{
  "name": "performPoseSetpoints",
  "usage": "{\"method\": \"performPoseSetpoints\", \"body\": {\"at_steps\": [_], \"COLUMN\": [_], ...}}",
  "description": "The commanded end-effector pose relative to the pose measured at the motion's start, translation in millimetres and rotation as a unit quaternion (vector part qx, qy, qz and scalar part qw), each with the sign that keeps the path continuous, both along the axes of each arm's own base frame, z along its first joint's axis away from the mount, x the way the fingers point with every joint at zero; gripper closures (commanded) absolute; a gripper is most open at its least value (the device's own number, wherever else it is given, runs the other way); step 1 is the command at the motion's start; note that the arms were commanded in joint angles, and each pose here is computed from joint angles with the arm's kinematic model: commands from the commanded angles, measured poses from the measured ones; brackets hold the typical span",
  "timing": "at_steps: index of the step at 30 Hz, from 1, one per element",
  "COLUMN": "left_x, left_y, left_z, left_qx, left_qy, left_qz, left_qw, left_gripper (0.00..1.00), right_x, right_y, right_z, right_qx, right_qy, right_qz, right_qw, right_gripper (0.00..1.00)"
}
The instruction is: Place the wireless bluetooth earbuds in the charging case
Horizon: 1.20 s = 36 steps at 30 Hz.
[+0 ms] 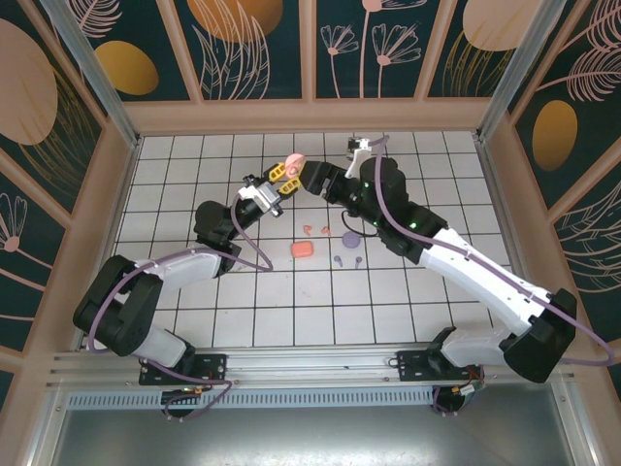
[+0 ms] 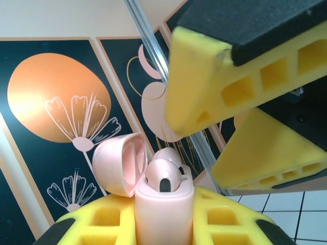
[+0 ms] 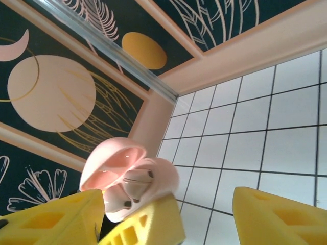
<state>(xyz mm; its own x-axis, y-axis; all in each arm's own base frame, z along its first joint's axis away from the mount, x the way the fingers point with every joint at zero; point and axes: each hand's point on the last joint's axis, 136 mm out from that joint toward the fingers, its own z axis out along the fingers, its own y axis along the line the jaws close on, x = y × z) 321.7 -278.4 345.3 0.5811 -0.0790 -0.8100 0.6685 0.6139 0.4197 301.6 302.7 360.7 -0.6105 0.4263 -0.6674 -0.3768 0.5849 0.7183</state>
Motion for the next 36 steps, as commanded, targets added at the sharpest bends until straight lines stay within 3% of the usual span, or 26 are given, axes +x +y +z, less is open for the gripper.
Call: {"method": "performPoseSetpoints", "body": {"at_steps": [1,6,12,15,18,24,32,36], "left_x": [-3.7,-6.9,-14.0,-17.5,-19.5,-17.5,-1.4,3.6], "left_y": [3.8,-0.2,-12.3,-15.3,-15.9,-16.0,-17.5,-18.6], "left_z": [11.9,-2.8,-27.6,-35.7,-39.7,-40.3,-38.3,-40.9], "left_qx": [-0.035,-0.04,-0.013,-0.003,0.004,0.006,0.005,-0.006], "left_qy": [0.001,0.045,0.102,0.12,0.129,0.138,0.159,0.18], "left_qz": [-0.012,-0.045,-0.095,-0.111,-0.115,-0.111,-0.088,-0.09], "left_qw": [0.999,0.997,0.99,0.987,0.985,0.984,0.983,0.98], "left_gripper": [1.0,1.0,1.0,1.0,1.0,1.0,1.0,1.0], "right_x": [-1.2,16.6,49.3,66.9,79.8,80.9,17.7,10.5], "right_y": [-22.6,-35.7,-27.1,-11.0,7.1,32.9,31.5,-1.4], "right_z": [30.4,32.4,24.0,16.4,3.4,-25.3,-43.6,-40.6], "right_qx": [0.0,-0.031,-0.091,-0.111,-0.129,-0.152,-0.177,-0.157], "right_qy": [-0.022,-0.006,0.017,0.031,0.051,0.088,0.103,0.101], "right_qz": [-0.022,-0.025,0.002,0.031,0.061,0.109,0.132,0.07], "right_qw": [1.0,0.999,0.996,0.993,0.988,0.978,0.97,0.98], "right_gripper": [0.33,0.4,0.82,0.95,1.0,1.0,1.0,1.0]}}
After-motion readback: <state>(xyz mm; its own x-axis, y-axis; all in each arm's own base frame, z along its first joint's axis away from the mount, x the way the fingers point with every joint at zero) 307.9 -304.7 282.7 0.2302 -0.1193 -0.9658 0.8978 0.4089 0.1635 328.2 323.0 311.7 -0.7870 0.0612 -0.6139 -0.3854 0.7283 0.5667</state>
